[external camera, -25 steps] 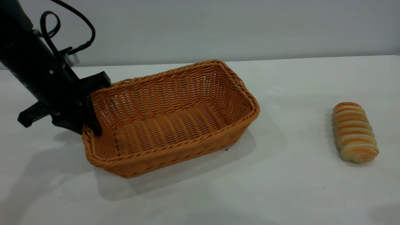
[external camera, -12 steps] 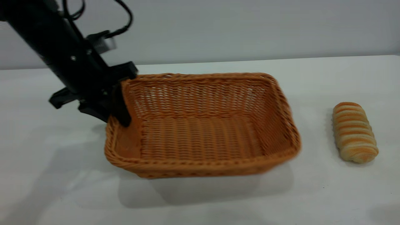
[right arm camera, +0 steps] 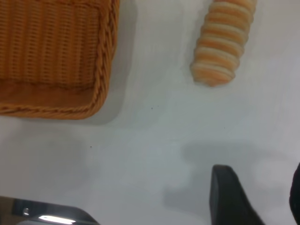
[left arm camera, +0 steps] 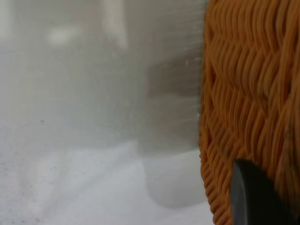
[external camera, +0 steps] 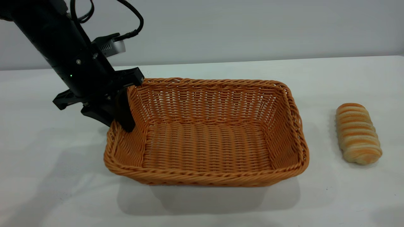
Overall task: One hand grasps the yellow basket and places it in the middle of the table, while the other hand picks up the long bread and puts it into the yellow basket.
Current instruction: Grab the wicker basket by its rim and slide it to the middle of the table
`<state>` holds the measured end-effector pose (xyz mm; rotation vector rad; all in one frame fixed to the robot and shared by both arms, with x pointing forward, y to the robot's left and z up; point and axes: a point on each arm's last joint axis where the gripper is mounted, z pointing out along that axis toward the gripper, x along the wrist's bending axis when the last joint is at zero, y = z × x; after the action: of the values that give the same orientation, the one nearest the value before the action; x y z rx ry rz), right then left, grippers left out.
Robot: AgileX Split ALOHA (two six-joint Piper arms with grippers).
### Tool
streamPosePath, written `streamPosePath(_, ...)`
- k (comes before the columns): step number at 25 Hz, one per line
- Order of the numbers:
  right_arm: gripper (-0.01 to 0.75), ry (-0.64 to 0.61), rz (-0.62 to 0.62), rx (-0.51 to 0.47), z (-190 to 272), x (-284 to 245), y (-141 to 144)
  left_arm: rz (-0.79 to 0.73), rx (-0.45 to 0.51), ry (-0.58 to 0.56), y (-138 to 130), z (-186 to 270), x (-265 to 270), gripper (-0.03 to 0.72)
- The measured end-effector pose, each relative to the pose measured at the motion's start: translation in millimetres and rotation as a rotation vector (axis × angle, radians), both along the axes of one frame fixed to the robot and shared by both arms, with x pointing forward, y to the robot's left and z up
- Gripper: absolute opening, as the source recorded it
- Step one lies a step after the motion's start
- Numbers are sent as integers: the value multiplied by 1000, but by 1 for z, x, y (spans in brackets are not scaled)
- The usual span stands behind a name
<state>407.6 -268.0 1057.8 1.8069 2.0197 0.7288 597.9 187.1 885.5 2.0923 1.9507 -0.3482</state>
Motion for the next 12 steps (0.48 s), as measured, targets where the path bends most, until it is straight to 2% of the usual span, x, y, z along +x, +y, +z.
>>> streamPosePath(2,361,-1,2,-1,0,0,0,-1,0,2,0,0,0,142)
streamPosePath(4,361,-7,9,-6,0,0,0,-2,-1,5,0,0,0,206)
streamPosePath(10,362,-92,29,-18,5,6,0,-6,-2,12,0,1,-1,504)
streamPosePath(12,376,-124,41,-28,5,11,1,-9,-5,10,-1,3,0,562)
